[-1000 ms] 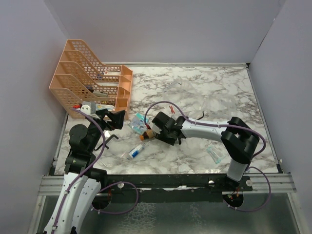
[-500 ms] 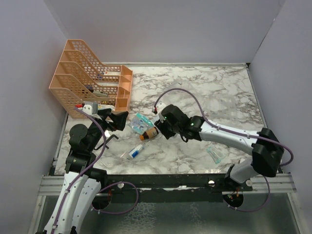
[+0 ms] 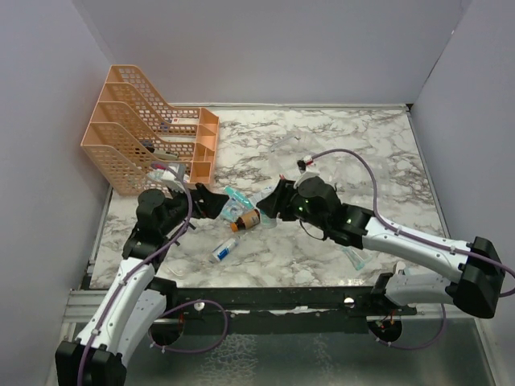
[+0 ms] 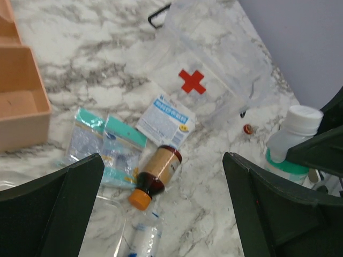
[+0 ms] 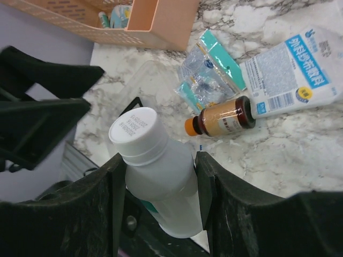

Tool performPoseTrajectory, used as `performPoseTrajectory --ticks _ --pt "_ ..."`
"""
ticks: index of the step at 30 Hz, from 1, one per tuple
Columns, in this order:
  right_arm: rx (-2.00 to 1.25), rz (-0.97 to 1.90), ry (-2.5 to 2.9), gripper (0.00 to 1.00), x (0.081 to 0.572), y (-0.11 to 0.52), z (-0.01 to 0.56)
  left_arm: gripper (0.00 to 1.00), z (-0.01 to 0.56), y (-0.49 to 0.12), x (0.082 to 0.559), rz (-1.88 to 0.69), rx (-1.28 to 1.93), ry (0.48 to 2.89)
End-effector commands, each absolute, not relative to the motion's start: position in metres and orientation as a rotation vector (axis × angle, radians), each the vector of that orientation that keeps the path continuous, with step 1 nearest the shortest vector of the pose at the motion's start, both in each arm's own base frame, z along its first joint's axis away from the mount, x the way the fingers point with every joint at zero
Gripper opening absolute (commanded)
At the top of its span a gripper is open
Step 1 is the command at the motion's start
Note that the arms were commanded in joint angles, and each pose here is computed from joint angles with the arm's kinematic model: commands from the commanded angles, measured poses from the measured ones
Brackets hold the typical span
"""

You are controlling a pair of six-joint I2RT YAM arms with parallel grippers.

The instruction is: Organize the medicine kit

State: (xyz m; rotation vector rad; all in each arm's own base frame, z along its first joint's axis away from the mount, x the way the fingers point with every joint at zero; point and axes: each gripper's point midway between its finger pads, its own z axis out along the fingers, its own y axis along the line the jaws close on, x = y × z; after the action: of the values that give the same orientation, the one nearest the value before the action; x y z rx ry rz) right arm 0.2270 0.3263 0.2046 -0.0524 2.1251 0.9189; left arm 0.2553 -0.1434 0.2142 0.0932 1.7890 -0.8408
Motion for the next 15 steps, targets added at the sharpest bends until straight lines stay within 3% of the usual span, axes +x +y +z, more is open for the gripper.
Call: performPoseTrajectory --ticks 1,15 --pt "0.247 1.196 2.027 0.40 0.225 0.338 0.242 0.99 0.183 -0.168 0.244 -0.930 0.157 1.896" --pt "0.387 1.268 2.011 0.40 0.227 0.337 0.239 0.99 0.162 -0.219 0.215 -1.053 0.338 2.008"
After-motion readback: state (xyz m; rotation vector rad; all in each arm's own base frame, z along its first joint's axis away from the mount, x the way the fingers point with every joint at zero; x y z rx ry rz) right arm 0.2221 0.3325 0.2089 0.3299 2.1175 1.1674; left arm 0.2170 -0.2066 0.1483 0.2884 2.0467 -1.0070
